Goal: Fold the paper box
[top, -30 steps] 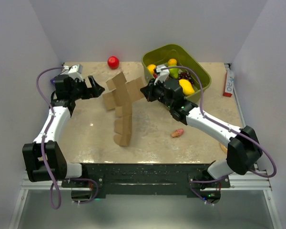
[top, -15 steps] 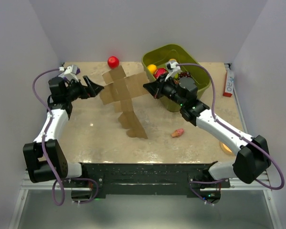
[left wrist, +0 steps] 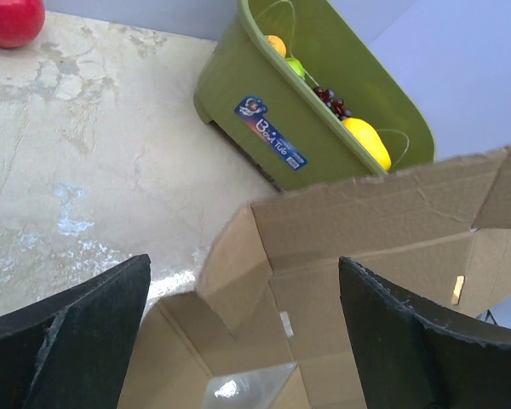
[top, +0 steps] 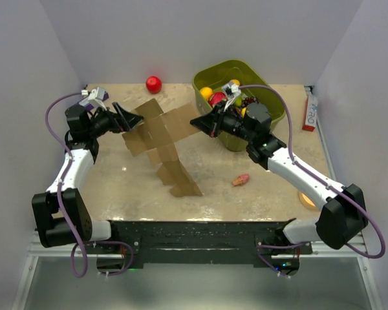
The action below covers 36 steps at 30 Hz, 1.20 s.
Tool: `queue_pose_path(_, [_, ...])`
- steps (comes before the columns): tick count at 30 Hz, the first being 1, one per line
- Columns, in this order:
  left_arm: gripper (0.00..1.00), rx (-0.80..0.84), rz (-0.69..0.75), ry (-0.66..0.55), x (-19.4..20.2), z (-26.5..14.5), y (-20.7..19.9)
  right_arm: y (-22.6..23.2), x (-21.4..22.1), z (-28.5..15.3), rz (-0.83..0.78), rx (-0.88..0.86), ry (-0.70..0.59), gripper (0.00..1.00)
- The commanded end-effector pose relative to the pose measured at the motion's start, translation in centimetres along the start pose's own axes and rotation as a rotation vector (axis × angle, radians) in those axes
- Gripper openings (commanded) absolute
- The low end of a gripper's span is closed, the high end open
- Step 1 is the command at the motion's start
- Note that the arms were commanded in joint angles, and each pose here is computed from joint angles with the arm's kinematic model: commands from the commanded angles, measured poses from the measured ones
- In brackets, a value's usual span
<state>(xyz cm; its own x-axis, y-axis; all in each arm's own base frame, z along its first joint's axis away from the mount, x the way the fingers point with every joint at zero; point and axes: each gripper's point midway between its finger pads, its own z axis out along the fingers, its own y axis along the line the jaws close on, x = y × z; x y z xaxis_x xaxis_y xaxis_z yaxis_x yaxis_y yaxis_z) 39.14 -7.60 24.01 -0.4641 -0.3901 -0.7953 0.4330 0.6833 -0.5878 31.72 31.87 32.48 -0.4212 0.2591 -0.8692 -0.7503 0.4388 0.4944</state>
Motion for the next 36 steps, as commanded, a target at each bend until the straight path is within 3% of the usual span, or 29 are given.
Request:
queue_pose_path(1, [0.93,0.059,0.024,-0.034,-1.0,-0.5,-1.5,3.3,-2.5,-1.1,-0.025,-0.111,-0.056,0.00])
queue_pose_path(5, [0.78,0.093,0.021,-0.043,-0.9,-0.7,-2.1,3.0,-2.4,-1.1,-0.021,-0.100,-0.052,0.00])
queue_pose_path(10, [0.52,0.097,0.025,-0.043,-0.8,-0.8,-2.3,2.4,-2.1,-1.0,-0.015,-0.079,-0.047,0.00])
queue_pose_path(11, [0.43,0.096,0.024,-0.043,-0.9,-0.8,-2.2,2.3,-2.0,-1.0,-0.015,-0.076,-0.046,0.00])
queue_pose_path(13, [0.33,0.097,0.026,-0.045,-0.9,-0.8,-2.2,1.9,-1.9,-0.9,-0.015,-0.060,-0.043,0.00])
queue_pose_path(14, [0.21,0.098,0.029,-0.045,-0.9,-0.8,-2.3,1.6,-1.7,-0.8,-0.012,-0.050,-0.040,0.00])
queue_pose_path(17, [0.00,0.093,0.031,-0.046,-0.7,-0.8,-2.1,0.2,-1.2,-0.4,0.001,0.010,-0.027,0.00])
queue_pose_path(18, [0.00,0.090,0.038,-0.047,-0.6,-0.7,-2.1,-0.4,-0.8,-0.3,0.017,0.039,-0.010,0.00])
queue_pose_path(20, [0.00,0.066,0.048,-0.050,-0.5,-0.7,-1.8,-1.9,-1.1,-0.2,0.048,0.119,-0.020,0.16])
queue_pose_path(21, [0.00,0.052,0.089,-0.059,-0.7,-0.8,-1.8,-3.2,-0.2,-0.3,0.078,0.177,0.006,0.27])
queue_pose_path(22, [0.00,0.004,0.095,-0.064,-0.8,-0.7,-1.3,-3.8,-0.1,-0.4,0.094,0.213,0.010,0.50])
queue_pose_path(25, [0.00,-0.095,0.212,-0.044,-0.5,0.3,-1.4,-5.0,-0.1,-0.9,0.152,0.300,-0.012,0.78])
queue_pose_path(28, [0.00,-0.163,0.311,-0.024,0.7,1.4,-2.0,-4.6,0.3,-1.2,0.253,0.275,-0.057,0.86])
queue_pose_path(32, [0.00,-0.196,0.349,-0.032,2.0,2.3,-2.6,-2.2,2.2,-0.8,0.469,0.128,-0.088,0.88])
queue_pose_path(36, [0.00,-0.233,0.445,-0.020,3.3,3.0,-3.1,0.2,2.9,0.7,0.550,0.044,-0.109,0.90])
